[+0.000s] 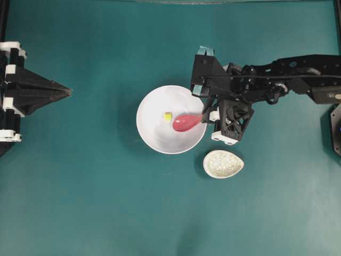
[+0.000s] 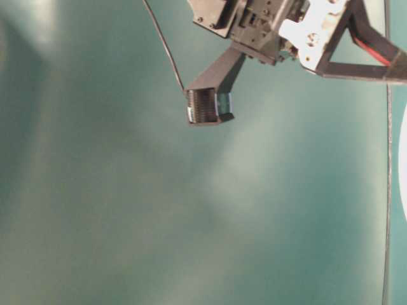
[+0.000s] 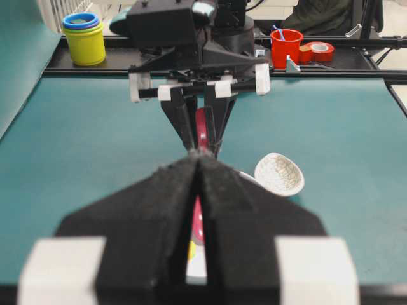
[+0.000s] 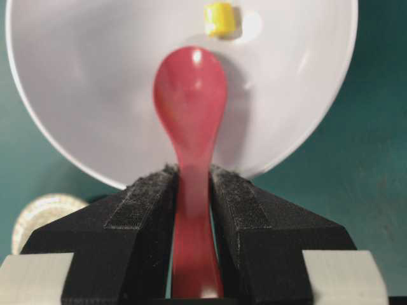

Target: Scoop the yellow hexagonal prism block from the bowl with a spoon using the right arm.

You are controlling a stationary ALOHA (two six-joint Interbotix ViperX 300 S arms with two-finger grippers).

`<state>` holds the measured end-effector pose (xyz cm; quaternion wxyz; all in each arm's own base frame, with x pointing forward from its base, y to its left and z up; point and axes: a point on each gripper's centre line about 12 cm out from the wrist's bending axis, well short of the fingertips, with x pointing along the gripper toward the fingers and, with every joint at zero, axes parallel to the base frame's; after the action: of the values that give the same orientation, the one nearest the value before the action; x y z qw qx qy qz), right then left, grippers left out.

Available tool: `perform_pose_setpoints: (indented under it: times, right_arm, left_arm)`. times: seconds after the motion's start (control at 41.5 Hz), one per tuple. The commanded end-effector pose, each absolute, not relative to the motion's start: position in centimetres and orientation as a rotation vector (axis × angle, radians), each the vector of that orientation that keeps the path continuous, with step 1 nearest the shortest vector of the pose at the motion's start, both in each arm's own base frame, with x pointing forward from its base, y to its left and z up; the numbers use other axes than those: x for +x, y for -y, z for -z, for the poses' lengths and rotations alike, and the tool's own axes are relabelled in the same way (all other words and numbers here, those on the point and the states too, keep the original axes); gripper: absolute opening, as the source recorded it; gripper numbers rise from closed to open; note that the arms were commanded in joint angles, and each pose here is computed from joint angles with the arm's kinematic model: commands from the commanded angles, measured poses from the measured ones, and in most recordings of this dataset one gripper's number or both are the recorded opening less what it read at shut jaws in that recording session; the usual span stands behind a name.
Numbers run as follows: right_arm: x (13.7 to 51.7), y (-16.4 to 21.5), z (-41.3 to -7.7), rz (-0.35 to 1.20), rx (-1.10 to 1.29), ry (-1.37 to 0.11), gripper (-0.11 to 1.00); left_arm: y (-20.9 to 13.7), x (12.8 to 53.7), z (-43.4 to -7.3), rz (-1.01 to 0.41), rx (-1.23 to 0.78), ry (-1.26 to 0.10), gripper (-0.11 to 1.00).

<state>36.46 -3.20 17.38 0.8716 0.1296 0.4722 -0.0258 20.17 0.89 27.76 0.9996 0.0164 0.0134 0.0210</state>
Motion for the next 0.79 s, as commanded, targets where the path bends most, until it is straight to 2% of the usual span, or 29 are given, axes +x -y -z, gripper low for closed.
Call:
perform_pose_setpoints:
  times: [0.0,0.771]
  right_arm:
    - [37.0,3.4,-18.4,0.056,0.267,-0.951,0.24]
    - [39.3,5.0,-18.0,0.113,0.263,-0.855,0.24]
  left_arm:
    - [-0.9,20.4,-28.2,-0.043,0.035,-0.012,0.0]
    - [-0.9,20.3,-28.4,-0.043,0.033,-0.004,0.0]
